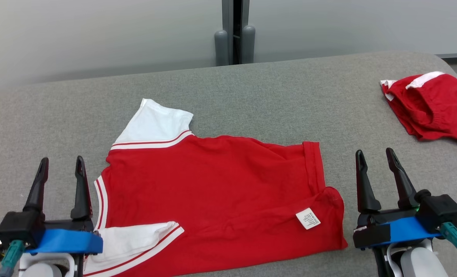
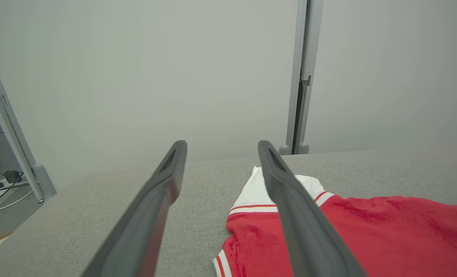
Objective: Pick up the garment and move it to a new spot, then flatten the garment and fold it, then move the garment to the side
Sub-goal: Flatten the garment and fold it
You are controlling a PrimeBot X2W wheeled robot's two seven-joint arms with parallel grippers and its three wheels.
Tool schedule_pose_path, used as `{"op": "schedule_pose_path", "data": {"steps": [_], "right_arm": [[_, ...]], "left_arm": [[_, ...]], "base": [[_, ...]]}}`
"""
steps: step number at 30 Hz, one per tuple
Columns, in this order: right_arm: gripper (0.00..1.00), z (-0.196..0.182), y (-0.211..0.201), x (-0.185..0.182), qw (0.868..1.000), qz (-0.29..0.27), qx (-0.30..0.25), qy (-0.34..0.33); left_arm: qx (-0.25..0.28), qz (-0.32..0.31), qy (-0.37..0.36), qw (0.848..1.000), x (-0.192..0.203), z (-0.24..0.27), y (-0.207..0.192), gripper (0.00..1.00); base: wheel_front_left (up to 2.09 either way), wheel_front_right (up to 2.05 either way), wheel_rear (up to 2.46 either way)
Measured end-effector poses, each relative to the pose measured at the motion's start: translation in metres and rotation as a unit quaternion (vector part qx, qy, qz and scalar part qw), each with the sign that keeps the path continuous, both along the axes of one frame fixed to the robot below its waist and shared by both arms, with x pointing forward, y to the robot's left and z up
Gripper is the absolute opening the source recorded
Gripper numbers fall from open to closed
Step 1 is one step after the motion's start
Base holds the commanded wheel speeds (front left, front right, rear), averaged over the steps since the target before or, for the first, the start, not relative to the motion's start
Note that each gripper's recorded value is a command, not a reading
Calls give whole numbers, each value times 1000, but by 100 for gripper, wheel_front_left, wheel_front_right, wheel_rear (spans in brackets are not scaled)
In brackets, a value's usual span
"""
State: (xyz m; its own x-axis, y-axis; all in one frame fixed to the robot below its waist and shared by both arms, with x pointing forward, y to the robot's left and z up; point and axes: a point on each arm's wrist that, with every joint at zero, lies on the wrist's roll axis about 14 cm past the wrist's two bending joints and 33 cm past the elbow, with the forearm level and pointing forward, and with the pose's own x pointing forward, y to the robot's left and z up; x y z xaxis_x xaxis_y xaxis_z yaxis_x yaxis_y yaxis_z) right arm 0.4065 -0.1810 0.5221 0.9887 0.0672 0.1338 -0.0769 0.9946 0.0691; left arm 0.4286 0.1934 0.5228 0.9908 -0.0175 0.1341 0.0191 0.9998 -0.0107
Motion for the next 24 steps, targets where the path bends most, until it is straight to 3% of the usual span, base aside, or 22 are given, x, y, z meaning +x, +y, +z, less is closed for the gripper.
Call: {"op": "schedule_pose_path", "data": {"steps": [5, 13, 24], "right_arm": [[100, 0, -3, 13, 1000, 0, -9, 0], [100, 1, -2, 44, 1000, 7, -25, -3], [100, -25, -19, 68, 999, -13, -33, 24]], "left_arm": [[15, -23, -16, 1000, 27, 13, -1, 100], [67, -76, -28, 994, 103, 38, -15, 100], [132, -157, 98, 974, 186, -17, -57, 100]], "base": [[0, 0, 0], [0, 0, 0], [0, 0, 0]]}}
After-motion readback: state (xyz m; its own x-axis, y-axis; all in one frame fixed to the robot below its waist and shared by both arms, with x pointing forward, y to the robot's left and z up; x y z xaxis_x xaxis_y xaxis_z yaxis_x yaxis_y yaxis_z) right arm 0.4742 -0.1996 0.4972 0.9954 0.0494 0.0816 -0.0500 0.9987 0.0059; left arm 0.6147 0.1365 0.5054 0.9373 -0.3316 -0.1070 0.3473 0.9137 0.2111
